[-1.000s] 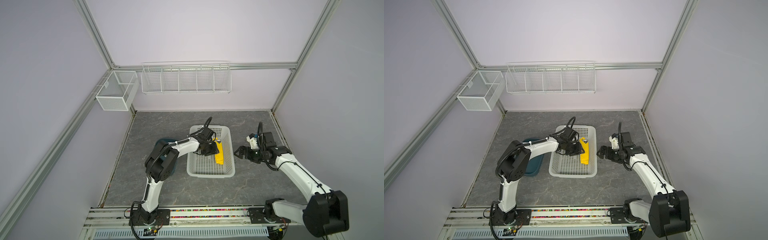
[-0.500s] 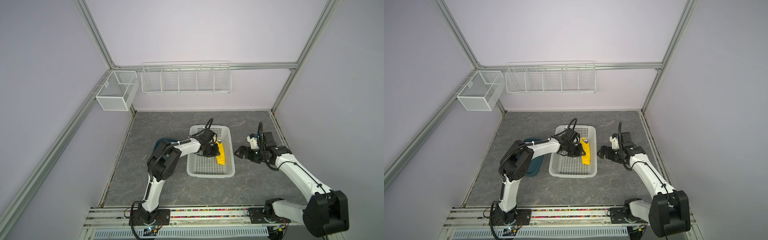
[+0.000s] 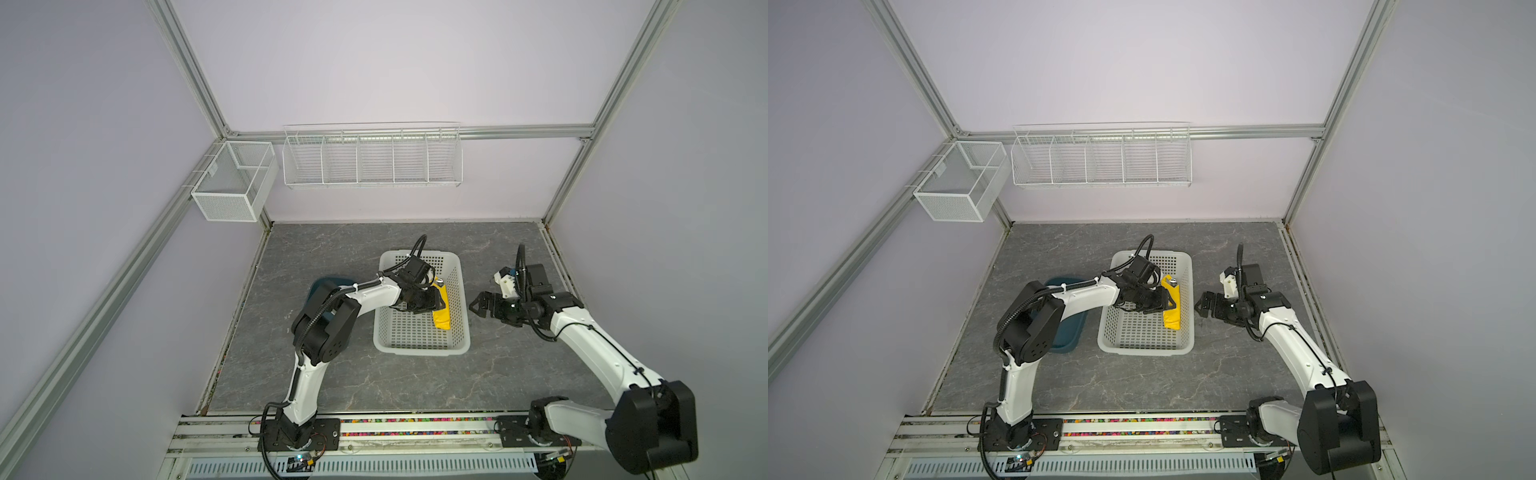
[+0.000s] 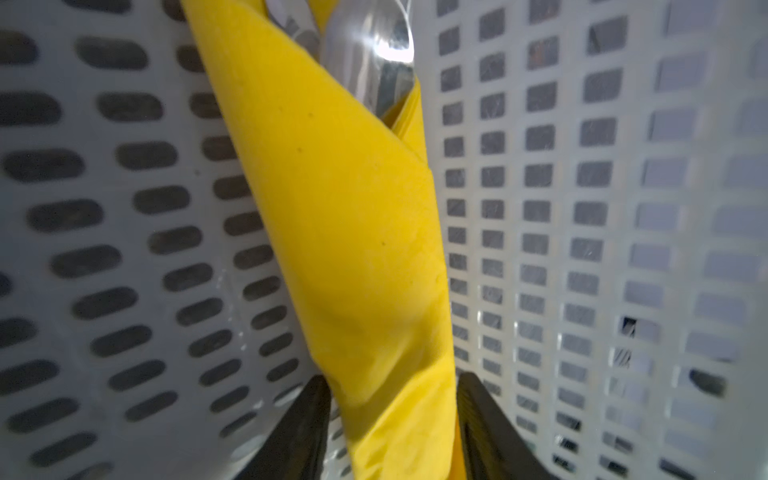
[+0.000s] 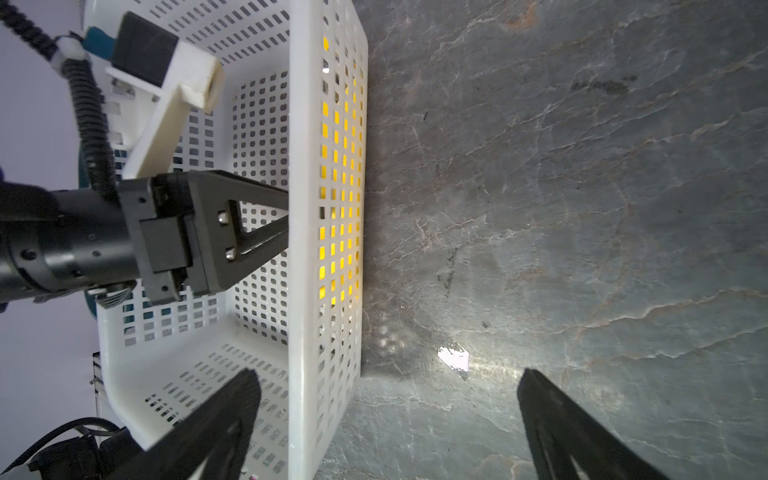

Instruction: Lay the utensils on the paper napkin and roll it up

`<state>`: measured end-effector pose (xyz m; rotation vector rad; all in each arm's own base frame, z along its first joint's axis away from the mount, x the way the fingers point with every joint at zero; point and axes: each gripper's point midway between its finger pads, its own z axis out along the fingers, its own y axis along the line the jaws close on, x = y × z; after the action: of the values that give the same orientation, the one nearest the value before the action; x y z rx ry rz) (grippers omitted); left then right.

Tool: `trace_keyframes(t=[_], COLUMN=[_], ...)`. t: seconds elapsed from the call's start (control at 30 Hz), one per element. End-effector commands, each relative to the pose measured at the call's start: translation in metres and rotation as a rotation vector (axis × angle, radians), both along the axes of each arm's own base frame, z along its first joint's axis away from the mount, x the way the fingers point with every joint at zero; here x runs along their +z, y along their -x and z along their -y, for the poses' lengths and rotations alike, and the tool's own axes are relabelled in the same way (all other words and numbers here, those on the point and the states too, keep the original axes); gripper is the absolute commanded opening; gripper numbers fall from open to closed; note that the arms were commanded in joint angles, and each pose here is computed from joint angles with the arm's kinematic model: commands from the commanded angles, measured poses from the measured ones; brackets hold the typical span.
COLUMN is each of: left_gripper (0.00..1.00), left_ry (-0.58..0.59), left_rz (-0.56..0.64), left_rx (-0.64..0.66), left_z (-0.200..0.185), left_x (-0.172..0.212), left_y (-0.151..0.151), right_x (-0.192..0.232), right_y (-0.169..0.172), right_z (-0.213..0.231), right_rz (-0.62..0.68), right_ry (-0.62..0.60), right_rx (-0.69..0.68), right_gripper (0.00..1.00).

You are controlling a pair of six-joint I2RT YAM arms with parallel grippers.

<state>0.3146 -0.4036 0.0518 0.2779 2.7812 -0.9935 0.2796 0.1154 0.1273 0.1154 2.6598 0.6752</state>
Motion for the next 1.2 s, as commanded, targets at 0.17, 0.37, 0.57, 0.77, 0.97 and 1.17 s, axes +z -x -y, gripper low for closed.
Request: trace_keyframes(t=[0.17,0.37,0.57,0.77,0.97,1.17], left_gripper=[0.61,0.61,0.65,0.78,0.98,0.99], left_ry=[0.023,0.080,0.057,0.027,-0.063,-0.145], left_rz=[0.172,0.324,0.469,0.621,0.776,0.875], left_rx=[0.011,0.026,0.076,0.160,0.338,0.486], left_z=[-0.014,-0.029,-0.063,-0.101,-0.161,-0.224], left_x=[0.049,0.088,0.118,0.150,0.175,0.190], left_y=[-0.003,0.000,0.006,0.009,0.011,0.019], right_x=[0.015,0.038,0.063,0.072,0.072,0.055], right_y=[-0.001,-0.007,-0.007,-0.005,-0.012,-0.033], right_z=[0.015,0.037,0.058,0.089,0.112,0.133], right_rz=[0.084,0.209,0.363,0.447,0.487,0.549], right_ry=[0.048,0.122,0.189,0.336,0.480,0.642], right_rx=[-0.066,-0.161,-0.242,-0.327,-0.370,-0.415], right_gripper=[0.98,0.98,0.94,0.89,0.89,0.89])
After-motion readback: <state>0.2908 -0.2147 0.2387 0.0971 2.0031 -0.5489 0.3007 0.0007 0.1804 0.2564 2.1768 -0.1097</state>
